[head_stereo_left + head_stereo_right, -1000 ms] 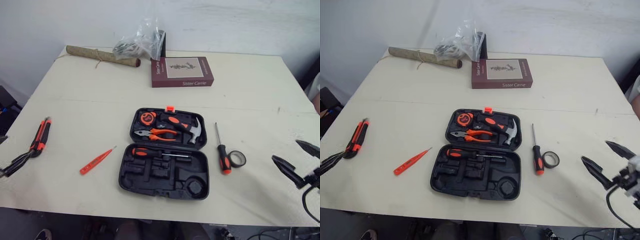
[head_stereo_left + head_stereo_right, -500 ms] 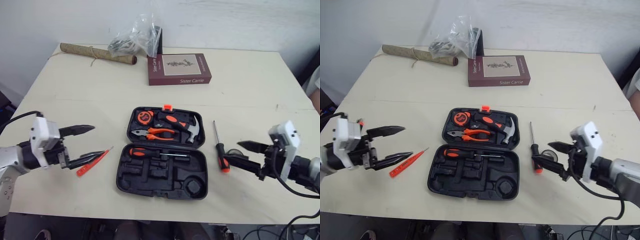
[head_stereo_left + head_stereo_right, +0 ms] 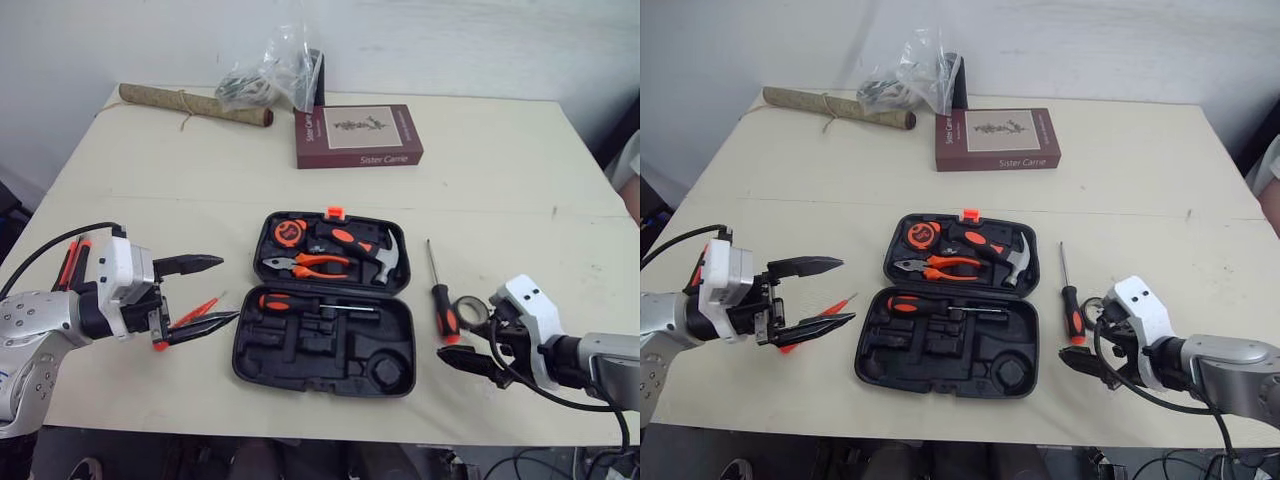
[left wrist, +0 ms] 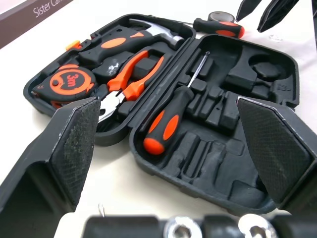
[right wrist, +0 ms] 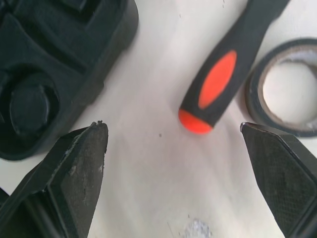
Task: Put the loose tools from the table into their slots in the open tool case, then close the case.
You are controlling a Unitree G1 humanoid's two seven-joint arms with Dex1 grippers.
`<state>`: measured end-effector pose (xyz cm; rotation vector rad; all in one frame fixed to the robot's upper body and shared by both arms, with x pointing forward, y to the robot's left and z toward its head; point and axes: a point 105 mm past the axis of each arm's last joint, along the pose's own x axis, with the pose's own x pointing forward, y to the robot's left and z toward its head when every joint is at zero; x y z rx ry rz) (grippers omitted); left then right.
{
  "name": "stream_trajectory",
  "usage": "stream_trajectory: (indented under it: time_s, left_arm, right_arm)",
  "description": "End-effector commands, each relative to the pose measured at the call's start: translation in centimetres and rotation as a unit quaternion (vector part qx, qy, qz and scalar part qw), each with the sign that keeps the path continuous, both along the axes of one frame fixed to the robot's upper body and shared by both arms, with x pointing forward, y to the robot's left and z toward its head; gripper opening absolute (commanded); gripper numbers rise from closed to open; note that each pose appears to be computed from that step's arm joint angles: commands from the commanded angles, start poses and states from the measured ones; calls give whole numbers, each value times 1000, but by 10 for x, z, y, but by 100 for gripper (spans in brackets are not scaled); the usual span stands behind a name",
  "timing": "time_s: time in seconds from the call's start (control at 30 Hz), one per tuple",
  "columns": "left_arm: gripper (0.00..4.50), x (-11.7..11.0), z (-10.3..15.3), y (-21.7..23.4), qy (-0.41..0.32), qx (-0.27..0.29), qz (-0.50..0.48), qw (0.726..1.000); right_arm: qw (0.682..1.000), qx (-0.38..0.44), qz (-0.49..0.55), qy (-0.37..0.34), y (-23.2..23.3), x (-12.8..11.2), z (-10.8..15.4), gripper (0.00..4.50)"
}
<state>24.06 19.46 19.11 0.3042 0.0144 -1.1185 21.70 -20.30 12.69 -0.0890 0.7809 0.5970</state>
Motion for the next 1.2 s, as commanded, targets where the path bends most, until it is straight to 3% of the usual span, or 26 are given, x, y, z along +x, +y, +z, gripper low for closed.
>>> stream_trajectory:
  time_s: [0.03, 0.23, 0.53, 0.83, 0.93, 1.1, 1.13, 1.2]
  left_arm:
    - [446, -3, 7, -7, -11, -5, -17, 1000]
    - [446, -2, 7, -8, -9, -5, -20, 1000]
    - [446, -2, 7, -11, -10, -8, -21, 1000]
    - [446, -4, 8, -13, -12, -11, -16, 1000]
    - [450, -5, 7, -13, -12, -11, -14, 1000]
    - [450, -4, 7, -13, -14, -12, -13, 1000]
    - [450, -4, 7, -13, -14, -11, -13, 1000]
    - [450, -5, 7, -13, -15, -11, -12, 1000]
  right_arm:
    - [1000, 26, -7, 8, 2, -2, 3, 450]
    - [999, 41, -11, 22, 10, -2, -5, 450]
    - [998, 25, -41, -36, 22, 26, -11, 450]
    - [994, -57, -71, -67, 20, 44, -21, 450]
    - [995, -60, -65, -50, 21, 40, -25, 371]
    - [992, -45, -105, -50, 17, 41, -26, 117]
    - [991, -44, -118, -54, 14, 41, -25, 97]
    - [985, -41, -152, -70, 8, 42, -23, 98]
